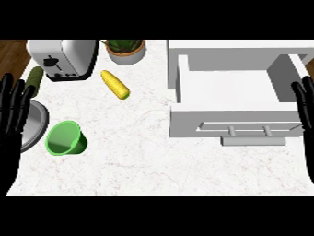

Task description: Pick up the cup, place it into the drawer and close the drawer

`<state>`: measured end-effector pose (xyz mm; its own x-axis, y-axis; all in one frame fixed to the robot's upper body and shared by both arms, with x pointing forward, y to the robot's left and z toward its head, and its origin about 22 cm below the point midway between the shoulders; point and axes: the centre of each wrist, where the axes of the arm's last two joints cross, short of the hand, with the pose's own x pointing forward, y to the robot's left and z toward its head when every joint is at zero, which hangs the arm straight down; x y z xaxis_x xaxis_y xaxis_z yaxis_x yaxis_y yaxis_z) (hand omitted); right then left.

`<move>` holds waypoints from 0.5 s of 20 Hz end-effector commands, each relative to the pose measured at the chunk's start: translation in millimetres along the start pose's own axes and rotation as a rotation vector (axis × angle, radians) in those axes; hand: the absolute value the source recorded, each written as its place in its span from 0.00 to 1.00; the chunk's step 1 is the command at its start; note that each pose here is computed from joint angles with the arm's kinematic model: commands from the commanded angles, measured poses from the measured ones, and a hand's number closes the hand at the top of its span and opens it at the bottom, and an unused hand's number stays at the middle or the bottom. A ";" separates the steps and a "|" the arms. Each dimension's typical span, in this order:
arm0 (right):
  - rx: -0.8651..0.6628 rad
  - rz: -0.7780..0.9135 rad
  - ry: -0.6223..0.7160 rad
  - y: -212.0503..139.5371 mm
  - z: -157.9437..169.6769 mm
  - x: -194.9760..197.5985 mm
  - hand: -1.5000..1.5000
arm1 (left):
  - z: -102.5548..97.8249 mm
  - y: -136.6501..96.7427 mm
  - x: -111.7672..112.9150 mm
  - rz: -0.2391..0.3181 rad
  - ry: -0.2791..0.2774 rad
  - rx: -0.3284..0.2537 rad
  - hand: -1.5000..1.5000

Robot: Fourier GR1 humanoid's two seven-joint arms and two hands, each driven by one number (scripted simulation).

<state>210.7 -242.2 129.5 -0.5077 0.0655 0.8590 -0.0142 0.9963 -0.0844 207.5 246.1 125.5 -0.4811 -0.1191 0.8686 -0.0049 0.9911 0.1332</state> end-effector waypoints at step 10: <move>0.175 -0.003 0.118 9.1 -5.7 -0.7 0.00 | 5.6 75.6 -54.5 0.441 0.173 -0.344 0.00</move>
<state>213.8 -238.3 125.9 -0.4533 0.0700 0.8886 -0.0997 0.9867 -0.1286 218.2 299.8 103.9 -0.3353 0.1658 0.9274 0.4051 0.9141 -0.0170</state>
